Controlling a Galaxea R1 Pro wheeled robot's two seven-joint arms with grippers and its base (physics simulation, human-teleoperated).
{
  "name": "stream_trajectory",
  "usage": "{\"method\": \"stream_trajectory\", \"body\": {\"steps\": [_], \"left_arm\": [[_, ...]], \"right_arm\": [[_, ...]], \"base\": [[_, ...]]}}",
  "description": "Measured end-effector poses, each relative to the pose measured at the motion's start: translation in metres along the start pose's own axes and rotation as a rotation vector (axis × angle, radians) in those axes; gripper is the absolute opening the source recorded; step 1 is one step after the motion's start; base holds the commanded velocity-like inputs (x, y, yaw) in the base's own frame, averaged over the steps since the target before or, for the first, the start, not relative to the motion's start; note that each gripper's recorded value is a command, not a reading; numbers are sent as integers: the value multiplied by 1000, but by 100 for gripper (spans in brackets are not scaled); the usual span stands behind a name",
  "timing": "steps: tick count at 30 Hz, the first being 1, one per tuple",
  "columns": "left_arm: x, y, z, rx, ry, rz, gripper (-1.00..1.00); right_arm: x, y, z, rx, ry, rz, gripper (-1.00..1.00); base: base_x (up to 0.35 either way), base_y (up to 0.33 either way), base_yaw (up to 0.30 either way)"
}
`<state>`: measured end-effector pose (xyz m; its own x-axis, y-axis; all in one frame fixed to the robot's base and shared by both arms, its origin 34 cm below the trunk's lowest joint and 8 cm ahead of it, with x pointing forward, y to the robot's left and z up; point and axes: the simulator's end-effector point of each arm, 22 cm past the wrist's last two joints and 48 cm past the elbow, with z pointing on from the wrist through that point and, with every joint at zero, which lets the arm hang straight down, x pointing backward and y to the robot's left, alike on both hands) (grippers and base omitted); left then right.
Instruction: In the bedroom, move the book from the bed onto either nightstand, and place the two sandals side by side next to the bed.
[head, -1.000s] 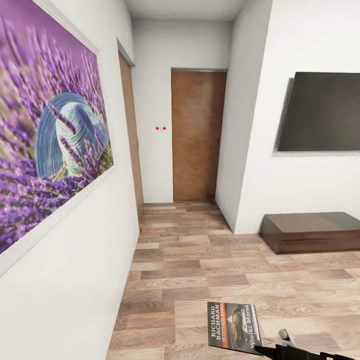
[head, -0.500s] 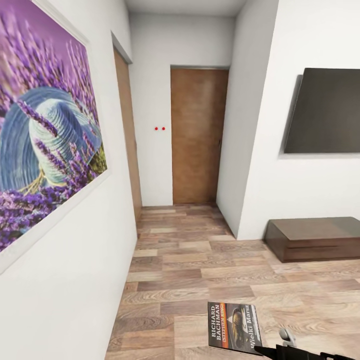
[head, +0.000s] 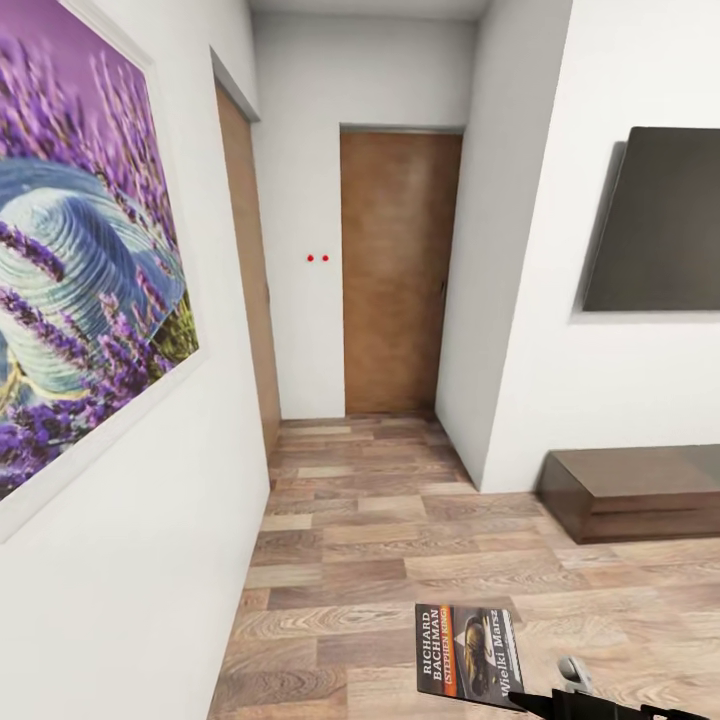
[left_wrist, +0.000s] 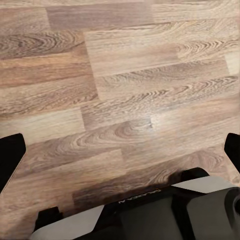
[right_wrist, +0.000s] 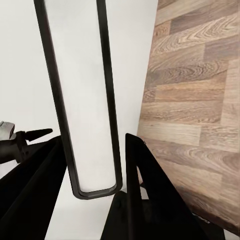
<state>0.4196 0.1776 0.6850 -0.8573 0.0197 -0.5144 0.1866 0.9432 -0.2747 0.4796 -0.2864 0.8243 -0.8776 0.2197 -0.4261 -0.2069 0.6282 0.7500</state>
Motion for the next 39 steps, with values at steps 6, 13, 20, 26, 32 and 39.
{"method": "stream_trajectory", "body": {"steps": [6, 13, 20, 26, 32, 39], "left_arm": [[0, 0, 0, 0, 0, 0, 100], [0, 0, 0, 0, 0, 0, 100], [0, 0, 0, 1, 1, 0, 100], [0, 0, 0, 1, 1, 0, 100], [0, 0, 0, 0, 1, 0, 100], [0, 0, 0, 0, 1, 0, 100]], "right_arm": [[0, 0, 0, 0, 1, 0, -100], [0, 0, 0, 0, 0, 0, -100], [0, 0, 0, 0, -1, 1, -100], [-1, 0, 0, 0, -2, 1, -100], [0, 0, 0, 0, 0, 1, -100], [0, 0, 0, 0, 0, 0, -100]], "base": [[327, 0, -91], [327, 0, -267], [209, 0, -283], [16, 0, -284], [1, 0, -284], [0, 0, -284]]}}
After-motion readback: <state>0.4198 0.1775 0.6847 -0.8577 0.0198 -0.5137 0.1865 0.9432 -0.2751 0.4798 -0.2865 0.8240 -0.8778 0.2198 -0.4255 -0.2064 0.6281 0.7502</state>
